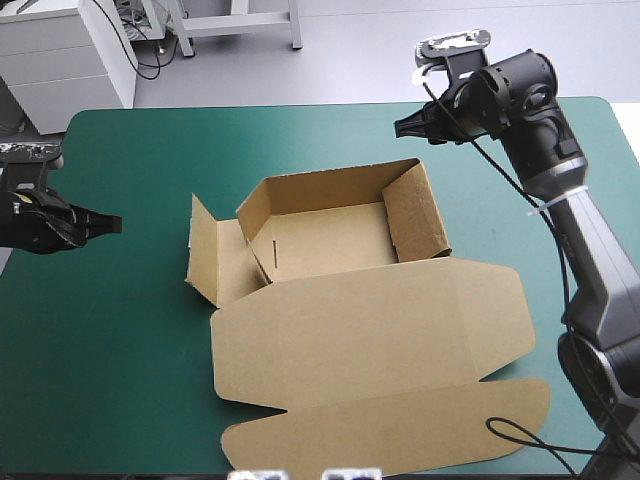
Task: Fold the box
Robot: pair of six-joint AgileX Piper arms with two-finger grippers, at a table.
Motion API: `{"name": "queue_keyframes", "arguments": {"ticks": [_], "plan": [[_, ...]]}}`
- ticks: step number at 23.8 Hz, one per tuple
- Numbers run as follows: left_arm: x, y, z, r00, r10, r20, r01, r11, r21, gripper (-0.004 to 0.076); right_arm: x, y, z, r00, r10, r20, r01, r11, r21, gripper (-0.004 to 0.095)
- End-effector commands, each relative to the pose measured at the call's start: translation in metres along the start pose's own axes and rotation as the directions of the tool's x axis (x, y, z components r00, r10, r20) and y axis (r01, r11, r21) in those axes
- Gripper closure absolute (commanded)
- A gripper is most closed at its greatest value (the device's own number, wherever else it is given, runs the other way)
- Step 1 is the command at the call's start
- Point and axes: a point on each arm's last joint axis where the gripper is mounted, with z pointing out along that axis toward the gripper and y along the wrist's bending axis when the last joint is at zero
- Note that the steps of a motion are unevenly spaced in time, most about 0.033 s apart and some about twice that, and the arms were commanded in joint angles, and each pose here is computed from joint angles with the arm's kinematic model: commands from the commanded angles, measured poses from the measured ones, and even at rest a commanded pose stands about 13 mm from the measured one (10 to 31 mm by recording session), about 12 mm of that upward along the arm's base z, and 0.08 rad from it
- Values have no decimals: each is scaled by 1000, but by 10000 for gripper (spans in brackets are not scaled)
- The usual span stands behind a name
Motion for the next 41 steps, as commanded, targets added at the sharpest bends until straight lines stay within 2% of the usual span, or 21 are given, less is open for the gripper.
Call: {"name": "queue_keyframes", "arguments": {"ticks": [1,3,10,15,18,20,22,28,30,32,34,41], "plan": [[-2,-3,-16,998,6,67,-6,1000,-3,731,-4,-5,0,999,46,9,-46,997,-58,517],[-2,-3,-16,998,21,67,-20,1000,-2,731,-3,-5,15,997,67,-27,-69,993,-91,517],[-1,-3,-16,998,21,64,-21,1000,-3,731,1,-16,51,992,73,-100,-79,995,-58,517],[-2,-3,-16,997,21,68,-21,1000,-4,731,21,-17,79,976,52,-212,-64,997,-52,517],[-2,-3,-16,997,21,77,-20,1000,-5,731,37,-5,95,957,4,-289,-56,984,-170,517],[-2,-3,-16,997,21,77,-20,1000,-5,731,43,-6,103,948,-4,-318,-49,986,-159,517],[-2,-3,-16,997,21,75,-20,1000,-4,731,51,-10,113,935,1,-355,-38,994,-99,517],[-3,-3,-16,997,21,81,-20,1000,-6,731,75,-4,133,895,-62,-442,-13,986,-165,521],[-1,-3,-16,998,7,62,-8,1000,4,731,78,-3,140,886,-71,-458,-9,986,-169,615],[0,-3,-15,999,9,46,-9,1000,4,731,79,-2,146,886,-67,-460,-14,985,-170,800],[0,-3,-15,999,9,45,-9,1000,4,731,79,-2,147,889,-41,-456,-37,986,-161,918],[-6,-1,-16,993,-12,117,14,1000,-15,731,72,-7,136,907,2,-421,-81,982,-170,927]]}}
